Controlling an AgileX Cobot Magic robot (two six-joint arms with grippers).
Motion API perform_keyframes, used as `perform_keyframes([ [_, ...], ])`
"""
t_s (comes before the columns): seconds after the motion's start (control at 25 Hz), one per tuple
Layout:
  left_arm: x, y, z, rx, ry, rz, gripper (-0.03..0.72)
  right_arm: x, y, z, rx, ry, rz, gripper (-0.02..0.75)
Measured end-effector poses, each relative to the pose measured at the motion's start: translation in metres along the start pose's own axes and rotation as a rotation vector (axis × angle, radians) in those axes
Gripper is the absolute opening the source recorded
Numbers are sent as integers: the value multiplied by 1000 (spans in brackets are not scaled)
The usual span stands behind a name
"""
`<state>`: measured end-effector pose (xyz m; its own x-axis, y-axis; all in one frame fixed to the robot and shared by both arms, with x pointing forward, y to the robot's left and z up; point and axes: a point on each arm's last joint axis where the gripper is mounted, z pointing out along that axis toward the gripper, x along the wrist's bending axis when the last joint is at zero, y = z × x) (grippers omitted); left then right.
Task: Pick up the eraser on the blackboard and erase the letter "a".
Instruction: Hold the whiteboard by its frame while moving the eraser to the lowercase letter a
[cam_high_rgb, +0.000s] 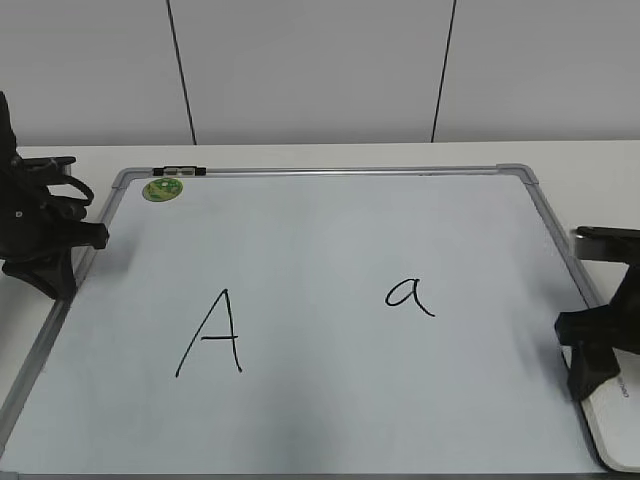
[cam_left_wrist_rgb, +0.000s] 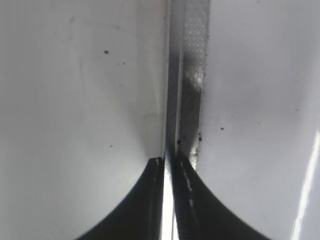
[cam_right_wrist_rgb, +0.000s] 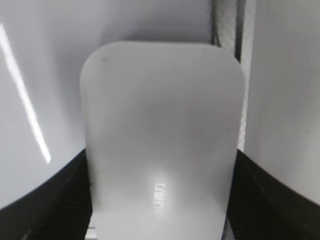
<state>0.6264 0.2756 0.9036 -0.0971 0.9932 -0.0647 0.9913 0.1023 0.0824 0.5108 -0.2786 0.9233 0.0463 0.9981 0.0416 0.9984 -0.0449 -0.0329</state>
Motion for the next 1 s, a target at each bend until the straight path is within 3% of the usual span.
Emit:
perform_keyframes([
  [0.16,0,0,0,0,-3,-3,29,8,13,-17,17,59,-19,533],
  [0.4,0,0,0,0,-3,-3,29,17,44,-49,-13,80,-50,533],
  [0.76,0,0,0,0,-5,-6,29,80,91,-41,38,-11,-227,533],
  [1.0,0,0,0,2,-6,-8,29,100,121,-23,26,-16,-242,533],
])
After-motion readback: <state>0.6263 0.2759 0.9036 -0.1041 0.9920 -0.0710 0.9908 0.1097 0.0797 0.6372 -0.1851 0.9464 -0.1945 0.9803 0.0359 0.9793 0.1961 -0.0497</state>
